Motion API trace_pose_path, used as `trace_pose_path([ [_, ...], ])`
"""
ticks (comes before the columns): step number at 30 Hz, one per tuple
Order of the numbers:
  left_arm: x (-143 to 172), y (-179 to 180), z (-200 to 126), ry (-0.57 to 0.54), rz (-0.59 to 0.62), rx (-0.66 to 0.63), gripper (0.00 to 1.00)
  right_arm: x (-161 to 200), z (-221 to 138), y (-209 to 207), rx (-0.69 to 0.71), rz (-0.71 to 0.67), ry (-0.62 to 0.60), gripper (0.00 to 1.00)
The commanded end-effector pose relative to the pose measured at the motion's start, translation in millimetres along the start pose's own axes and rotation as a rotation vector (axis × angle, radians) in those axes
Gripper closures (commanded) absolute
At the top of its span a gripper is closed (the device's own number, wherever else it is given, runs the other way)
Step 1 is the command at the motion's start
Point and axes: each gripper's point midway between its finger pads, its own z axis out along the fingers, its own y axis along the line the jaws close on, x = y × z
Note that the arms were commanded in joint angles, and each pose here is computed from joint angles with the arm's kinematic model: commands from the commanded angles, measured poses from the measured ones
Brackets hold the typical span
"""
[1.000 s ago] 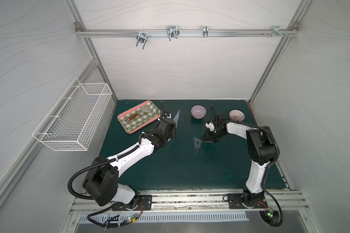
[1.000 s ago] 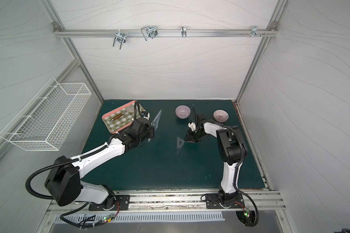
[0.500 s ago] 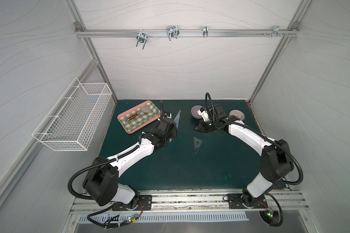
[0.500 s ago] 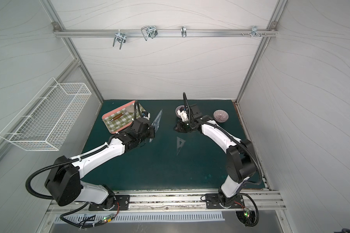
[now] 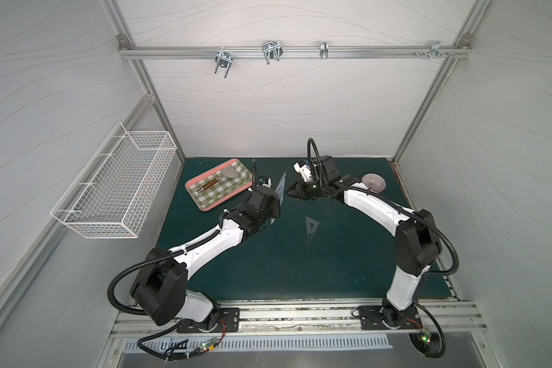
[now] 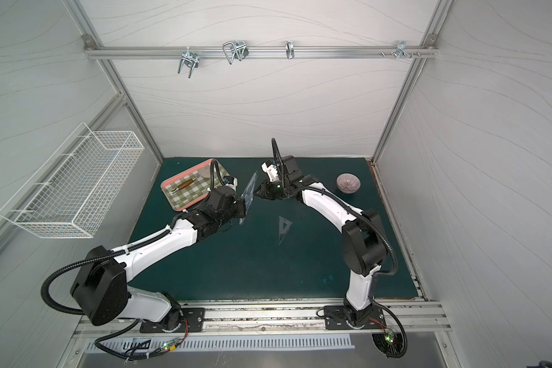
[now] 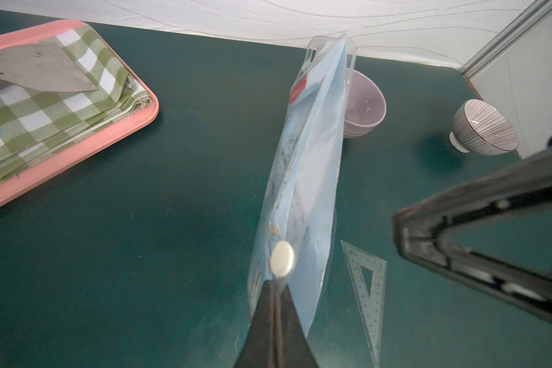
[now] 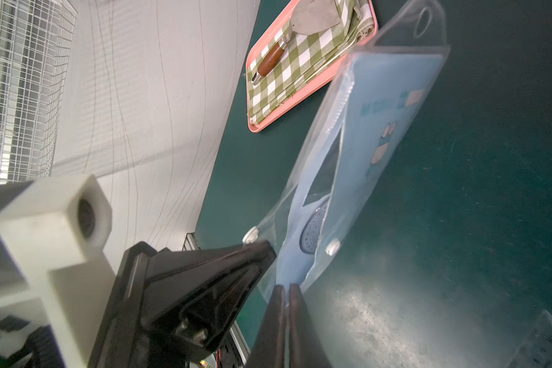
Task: Open the ruler set and take out the ruler
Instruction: Take out the ruler from the ruler set bag.
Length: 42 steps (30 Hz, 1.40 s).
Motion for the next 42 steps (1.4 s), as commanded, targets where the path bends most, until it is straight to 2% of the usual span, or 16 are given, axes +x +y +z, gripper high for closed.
trace_pose_path([
  [1, -14.4, -10.0, 0.3, -0.060, -0.040, 0.038, 1.00, -3.4, 6.2, 10.7, -0.024, 0.007, 0.008, 0.92],
  [18, -20.6, -23.2, -8.0, -0.102, -0.029, 0.077, 1.00, 12.7, 35.0, -13.8, 0.074, 0.039, 0.082, 0.92],
  [32, -28.0, -23.7, -21.5, -0.162, -0.038, 0.100, 1.00, 18.5, 27.3, -36.4, 0.211, 0.028, 0.089, 0.89],
  [42, -21.0, -25.7, -13.6, -0.138, -0.031, 0.088, 1.00, 17.7, 16.3, -44.9, 0.286, 0.001, 0.068, 0.85],
])
